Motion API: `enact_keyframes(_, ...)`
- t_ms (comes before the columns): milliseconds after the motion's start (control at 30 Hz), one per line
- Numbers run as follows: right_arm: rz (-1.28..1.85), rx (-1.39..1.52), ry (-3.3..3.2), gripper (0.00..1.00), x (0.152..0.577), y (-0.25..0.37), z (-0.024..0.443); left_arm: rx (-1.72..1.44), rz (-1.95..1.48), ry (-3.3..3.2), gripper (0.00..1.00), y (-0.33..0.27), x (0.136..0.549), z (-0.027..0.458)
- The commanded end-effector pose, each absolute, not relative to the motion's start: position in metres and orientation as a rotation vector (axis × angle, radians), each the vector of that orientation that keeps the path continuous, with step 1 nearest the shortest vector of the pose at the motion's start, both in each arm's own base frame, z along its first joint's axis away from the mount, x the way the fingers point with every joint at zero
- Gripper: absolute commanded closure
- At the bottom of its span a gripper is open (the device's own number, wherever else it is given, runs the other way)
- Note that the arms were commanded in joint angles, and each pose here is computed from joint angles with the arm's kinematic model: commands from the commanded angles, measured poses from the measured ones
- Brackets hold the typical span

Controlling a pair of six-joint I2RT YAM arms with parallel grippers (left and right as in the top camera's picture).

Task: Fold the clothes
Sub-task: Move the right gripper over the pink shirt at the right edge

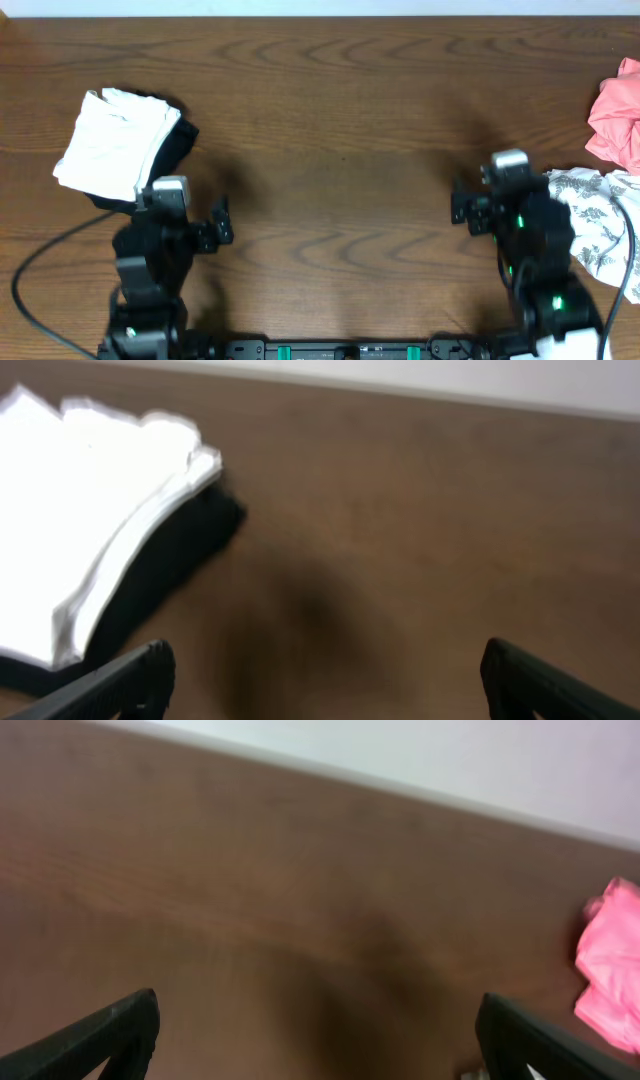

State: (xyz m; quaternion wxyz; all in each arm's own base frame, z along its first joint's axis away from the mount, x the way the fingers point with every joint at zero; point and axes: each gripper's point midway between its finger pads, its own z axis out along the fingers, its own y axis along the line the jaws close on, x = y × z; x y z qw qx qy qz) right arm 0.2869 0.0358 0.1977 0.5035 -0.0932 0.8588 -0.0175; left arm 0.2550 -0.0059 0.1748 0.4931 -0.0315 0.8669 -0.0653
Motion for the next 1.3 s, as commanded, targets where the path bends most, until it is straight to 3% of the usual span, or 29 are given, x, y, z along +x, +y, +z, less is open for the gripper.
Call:
enact_keyframes(0, -0.055, -0.207, 2.17, 0.01, 0.303, 0.035, 0.208, -0.149, -0.208, 2.181, 0.02, -0.008, 0.261, 0.193)
enact_keyframes(333, -0.124, -0.173, 2.367, 0.01, 0.334, 0.025, 0.2, -0.141, -0.369, 2.365, 0.02, -0.029, 0.253, 0.216)
enact_keyframes(400, -0.243, -0.055, 2.361, 0.09, 0.34, -0.005, 0.201, -0.142, -0.367, 2.363, 0.02, -0.028, 0.254, 0.216)
enact_keyframes(500, -0.355, 0.131, 2.347, 0.33, 0.344, -0.054, 0.208, -0.145, -0.367, 2.371, 0.02, -0.028, 0.254, 0.215)
enact_keyframes(600, -0.416, 0.366, 2.311, 0.29, 0.345, -0.112, 0.221, -0.145, -0.367, 2.371, 0.01, -0.028, 0.255, 0.215)
enact_keyframes(733, -0.488, 0.658, 2.258, 0.41, 0.34, -0.19, 0.218, -0.14, -0.365, 2.354, 0.01, -0.028, 0.258, 0.218)
enact_keyframes(1033, -0.573, 0.876, 2.305, 0.36, 0.342, -0.28, 0.138, -0.138, -0.365, 2.348, 0.01, -0.028, 0.259, 0.219)
enact_keyframes(1267, -0.589, 0.923, 2.274, 0.4, 0.355, -0.312, 0.099, -0.139, -0.365, 2.348, 0.01, -0.028, 0.259, 0.219)
